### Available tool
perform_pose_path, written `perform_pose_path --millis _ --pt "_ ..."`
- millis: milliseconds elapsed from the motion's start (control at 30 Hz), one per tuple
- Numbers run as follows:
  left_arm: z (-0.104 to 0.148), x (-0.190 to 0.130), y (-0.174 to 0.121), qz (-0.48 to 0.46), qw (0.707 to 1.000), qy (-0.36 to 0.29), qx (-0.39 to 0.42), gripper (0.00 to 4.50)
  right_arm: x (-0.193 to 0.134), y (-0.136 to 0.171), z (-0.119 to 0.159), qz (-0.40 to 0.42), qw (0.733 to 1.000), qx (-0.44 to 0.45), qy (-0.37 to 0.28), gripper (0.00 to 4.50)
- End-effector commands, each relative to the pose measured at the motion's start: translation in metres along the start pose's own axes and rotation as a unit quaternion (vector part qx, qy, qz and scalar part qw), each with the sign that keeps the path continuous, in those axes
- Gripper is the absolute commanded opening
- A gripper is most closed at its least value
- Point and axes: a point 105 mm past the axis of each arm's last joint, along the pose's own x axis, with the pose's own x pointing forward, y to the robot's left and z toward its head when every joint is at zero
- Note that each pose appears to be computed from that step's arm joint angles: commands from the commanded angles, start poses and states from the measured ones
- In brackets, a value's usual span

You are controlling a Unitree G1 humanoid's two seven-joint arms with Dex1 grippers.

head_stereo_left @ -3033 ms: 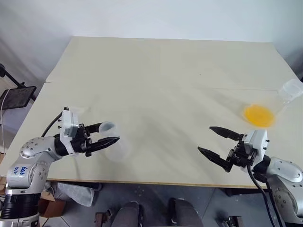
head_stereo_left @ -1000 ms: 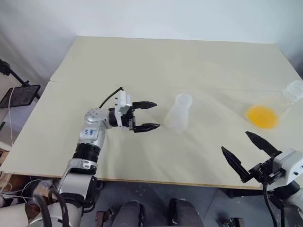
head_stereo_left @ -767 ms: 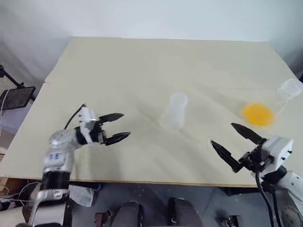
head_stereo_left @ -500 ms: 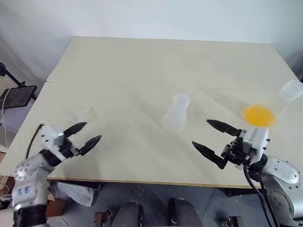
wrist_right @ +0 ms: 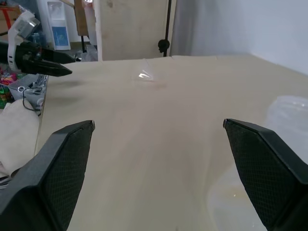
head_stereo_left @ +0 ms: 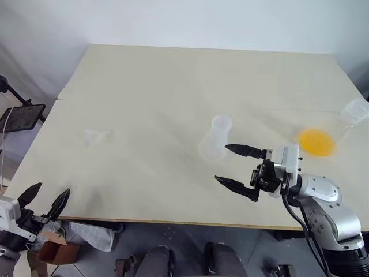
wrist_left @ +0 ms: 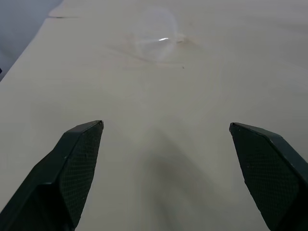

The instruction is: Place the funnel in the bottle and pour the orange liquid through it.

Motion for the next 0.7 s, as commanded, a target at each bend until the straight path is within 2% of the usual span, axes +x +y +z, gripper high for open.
perform_pose_path --millis 33,100,267,467,600,700 --pt "0.020 0.018 -0.011 -0.034 0.999 -0.031 0.011 4.47 -0.001 -0.002 0.006 0.001 1.000 -0.020 -0.009 4.50" --pt "0.021 0.032 -0.014 -0.048 0.998 -0.030 0.009 4.47 0.000 -0.003 0.006 0.000 1.000 -0.020 -0.009 4.50" --pt "0.019 0.094 -0.021 -0.058 0.998 -0.021 0.011 4.47 -0.001 -0.003 0.006 -0.007 1.000 -0.026 -0.007 4.50" --pt "0.026 0.134 -0.031 -0.066 0.997 -0.030 0.004 4.47 -0.004 -0.003 0.006 -0.023 0.999 -0.031 -0.004 4.50" --pt "0.022 0.146 -0.030 -0.063 0.998 -0.012 0.000 4.47 -0.004 -0.003 0.007 -0.037 0.999 -0.035 -0.005 4.50" --pt "0.021 0.147 -0.031 -0.065 0.998 -0.005 -0.002 3.89 -0.005 -0.004 0.008 -0.048 0.998 -0.038 -0.005 4.50"
